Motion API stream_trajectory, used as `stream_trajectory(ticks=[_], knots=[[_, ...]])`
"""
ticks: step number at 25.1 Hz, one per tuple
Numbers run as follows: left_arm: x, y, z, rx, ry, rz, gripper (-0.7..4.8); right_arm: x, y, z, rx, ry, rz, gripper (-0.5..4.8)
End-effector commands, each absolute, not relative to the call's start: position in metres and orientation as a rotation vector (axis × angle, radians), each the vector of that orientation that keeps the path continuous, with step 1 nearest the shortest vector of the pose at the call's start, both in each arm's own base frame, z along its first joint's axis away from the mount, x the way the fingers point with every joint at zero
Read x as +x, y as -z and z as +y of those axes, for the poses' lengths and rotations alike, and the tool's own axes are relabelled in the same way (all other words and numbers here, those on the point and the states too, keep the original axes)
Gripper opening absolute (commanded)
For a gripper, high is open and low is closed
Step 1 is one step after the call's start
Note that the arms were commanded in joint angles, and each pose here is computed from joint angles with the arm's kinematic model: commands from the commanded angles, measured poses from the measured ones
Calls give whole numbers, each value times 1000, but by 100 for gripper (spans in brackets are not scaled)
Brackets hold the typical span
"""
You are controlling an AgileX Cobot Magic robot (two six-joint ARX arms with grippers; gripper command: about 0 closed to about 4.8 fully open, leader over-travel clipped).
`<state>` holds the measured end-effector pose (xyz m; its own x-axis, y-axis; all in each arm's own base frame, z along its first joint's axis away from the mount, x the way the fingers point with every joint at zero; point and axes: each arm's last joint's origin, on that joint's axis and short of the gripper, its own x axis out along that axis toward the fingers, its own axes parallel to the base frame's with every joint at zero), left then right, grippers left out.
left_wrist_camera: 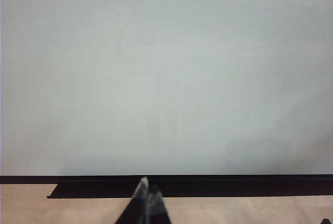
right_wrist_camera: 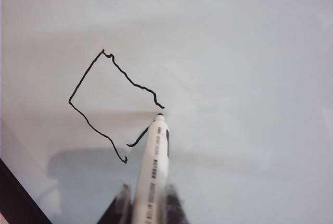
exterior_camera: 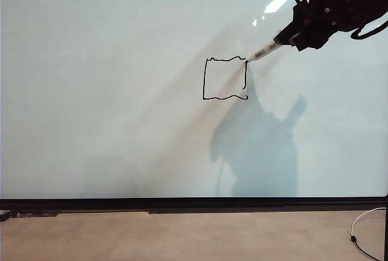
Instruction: Pick up the pen on the shelf to the right of the whiteboard and draw a rectangle.
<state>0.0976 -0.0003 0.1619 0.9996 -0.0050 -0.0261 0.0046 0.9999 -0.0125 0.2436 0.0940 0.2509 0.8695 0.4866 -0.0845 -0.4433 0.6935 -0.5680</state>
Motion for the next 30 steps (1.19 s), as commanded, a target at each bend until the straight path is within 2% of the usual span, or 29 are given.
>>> stream_trajectory(ticks=[1, 16, 30], knots=[[97, -164, 0, -8, 5, 17, -4, 244, -258, 94, -612, -502, -117, -6], [97, -163, 0, -8, 5, 18, -4, 242, -261, 94, -611, -498, -132, -6], [97, -163, 0, -8, 5, 18, -4, 203, -262, 96, -572, -480, -109, -6]])
